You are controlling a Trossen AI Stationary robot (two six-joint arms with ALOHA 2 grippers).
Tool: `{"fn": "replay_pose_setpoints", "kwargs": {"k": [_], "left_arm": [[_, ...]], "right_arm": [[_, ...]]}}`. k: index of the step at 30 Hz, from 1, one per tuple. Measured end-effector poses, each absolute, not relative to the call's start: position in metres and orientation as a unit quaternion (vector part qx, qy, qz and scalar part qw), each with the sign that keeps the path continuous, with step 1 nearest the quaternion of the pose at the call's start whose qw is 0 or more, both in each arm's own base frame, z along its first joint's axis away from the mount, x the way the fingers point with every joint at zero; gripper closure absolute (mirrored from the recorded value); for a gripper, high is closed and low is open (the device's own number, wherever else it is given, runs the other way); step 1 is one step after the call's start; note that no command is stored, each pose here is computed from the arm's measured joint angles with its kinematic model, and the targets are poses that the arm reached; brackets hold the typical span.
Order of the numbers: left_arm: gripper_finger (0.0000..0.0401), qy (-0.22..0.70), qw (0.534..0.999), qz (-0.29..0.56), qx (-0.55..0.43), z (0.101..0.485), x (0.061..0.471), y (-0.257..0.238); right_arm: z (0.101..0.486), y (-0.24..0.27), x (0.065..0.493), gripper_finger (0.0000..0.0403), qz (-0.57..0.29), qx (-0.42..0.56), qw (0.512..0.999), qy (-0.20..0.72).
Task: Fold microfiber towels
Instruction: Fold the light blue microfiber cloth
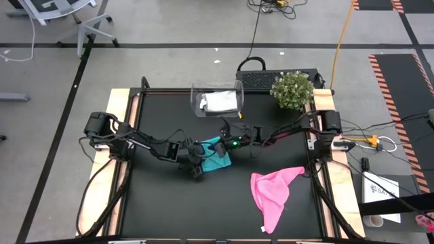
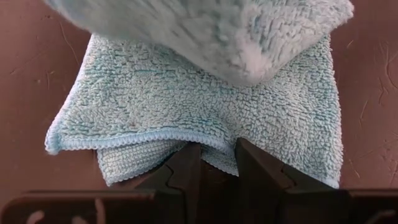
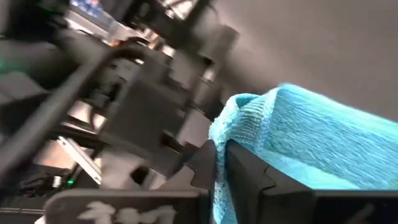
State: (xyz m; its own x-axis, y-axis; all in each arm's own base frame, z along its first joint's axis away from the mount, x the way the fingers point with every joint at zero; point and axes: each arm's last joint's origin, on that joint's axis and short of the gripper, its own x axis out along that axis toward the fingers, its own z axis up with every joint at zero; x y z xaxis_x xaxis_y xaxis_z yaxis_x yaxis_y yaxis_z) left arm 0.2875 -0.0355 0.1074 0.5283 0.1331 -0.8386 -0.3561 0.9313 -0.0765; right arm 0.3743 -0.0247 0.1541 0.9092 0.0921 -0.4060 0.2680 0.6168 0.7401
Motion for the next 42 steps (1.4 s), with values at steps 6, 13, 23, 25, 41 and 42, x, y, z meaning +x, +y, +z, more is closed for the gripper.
{"fn": "replay_pose_setpoints", "kwargs": {"k": [6, 13, 23, 25, 41, 42], "left_arm": [[0.0293, 0.464, 0.866, 0.142, -0.121, 0.107, 0.287, -0.035], [0.0293, 0.463, 0.865, 0.146, -0.127, 0.107, 0.287, -0.035], [0.0293, 0.462, 0.865, 0.149, -0.131, 0.107, 0.288, -0.035], [0.0293, 0.461, 0.865, 0.149, -0.131, 0.107, 0.288, -0.035], [0.0293, 0.46, 0.865, 0.152, -0.131, 0.108, 0.288, -0.035], [0.0293, 0.46, 0.865, 0.152, -0.131, 0.108, 0.288, -0.035]], "right_arm": [[0.166, -0.024, 0.376, 0.0328, 0.006, 0.418, 0.884, 0.21], [0.183, -0.027, 0.357, 0.0302, -0.014, 0.381, 0.885, 0.269], [0.184, -0.015, 0.341, 0.0301, -0.06, 0.3, 0.89, 0.338], [0.176, -0.013, 0.343, 0.0301, -0.059, 0.281, 0.891, 0.351], [0.129, -0.018, 0.354, 0.03, -0.056, 0.17, 0.9, 0.397], [0.129, -0.019, 0.354, 0.03, -0.055, 0.168, 0.901, 0.396]]}}
